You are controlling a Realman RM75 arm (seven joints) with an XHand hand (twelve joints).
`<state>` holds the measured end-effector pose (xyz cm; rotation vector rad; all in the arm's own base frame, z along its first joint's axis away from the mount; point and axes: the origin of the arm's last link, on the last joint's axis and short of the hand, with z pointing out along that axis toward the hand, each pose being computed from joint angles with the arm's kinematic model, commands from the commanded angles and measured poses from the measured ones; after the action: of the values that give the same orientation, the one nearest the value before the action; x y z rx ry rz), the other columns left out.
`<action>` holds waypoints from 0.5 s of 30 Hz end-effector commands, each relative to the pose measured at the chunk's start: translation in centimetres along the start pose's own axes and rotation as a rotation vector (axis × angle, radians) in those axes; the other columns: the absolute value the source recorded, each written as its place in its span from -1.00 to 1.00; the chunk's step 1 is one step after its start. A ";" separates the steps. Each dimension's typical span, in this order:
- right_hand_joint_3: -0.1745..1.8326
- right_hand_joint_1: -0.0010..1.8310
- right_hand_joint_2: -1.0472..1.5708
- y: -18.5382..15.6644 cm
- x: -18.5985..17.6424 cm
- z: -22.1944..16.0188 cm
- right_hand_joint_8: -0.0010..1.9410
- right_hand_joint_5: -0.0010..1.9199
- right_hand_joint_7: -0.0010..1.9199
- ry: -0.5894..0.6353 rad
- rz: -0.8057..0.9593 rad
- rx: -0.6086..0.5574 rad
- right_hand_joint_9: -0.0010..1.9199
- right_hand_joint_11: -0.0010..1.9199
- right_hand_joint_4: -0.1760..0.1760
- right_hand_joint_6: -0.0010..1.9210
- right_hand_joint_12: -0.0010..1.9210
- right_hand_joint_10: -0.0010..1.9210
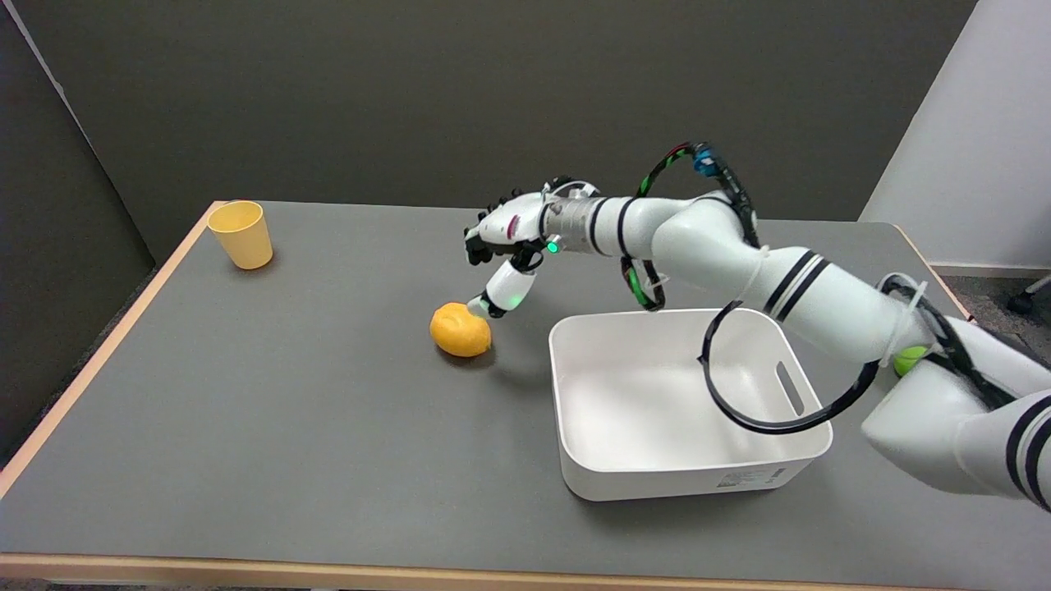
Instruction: Pick up the lemon.
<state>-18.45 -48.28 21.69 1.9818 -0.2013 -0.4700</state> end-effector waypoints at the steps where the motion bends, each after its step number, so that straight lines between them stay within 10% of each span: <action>1: -0.06 -0.59 0.27 -2.3 -2.9 2.0 -0.42 -0.71 -0.55 -0.138 0.144 -0.117 -0.70 -0.83 -1.00 -0.38 0.47 0.09; 15: -0.11 -0.68 0.30 -1.8 -2.8 -0.3 -0.48 -0.83 -0.69 -0.206 0.444 -0.343 -0.83 -0.91 -1.00 -0.46 0.40 -0.01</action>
<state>-21.03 -47.87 20.27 1.8223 -0.4061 -0.4792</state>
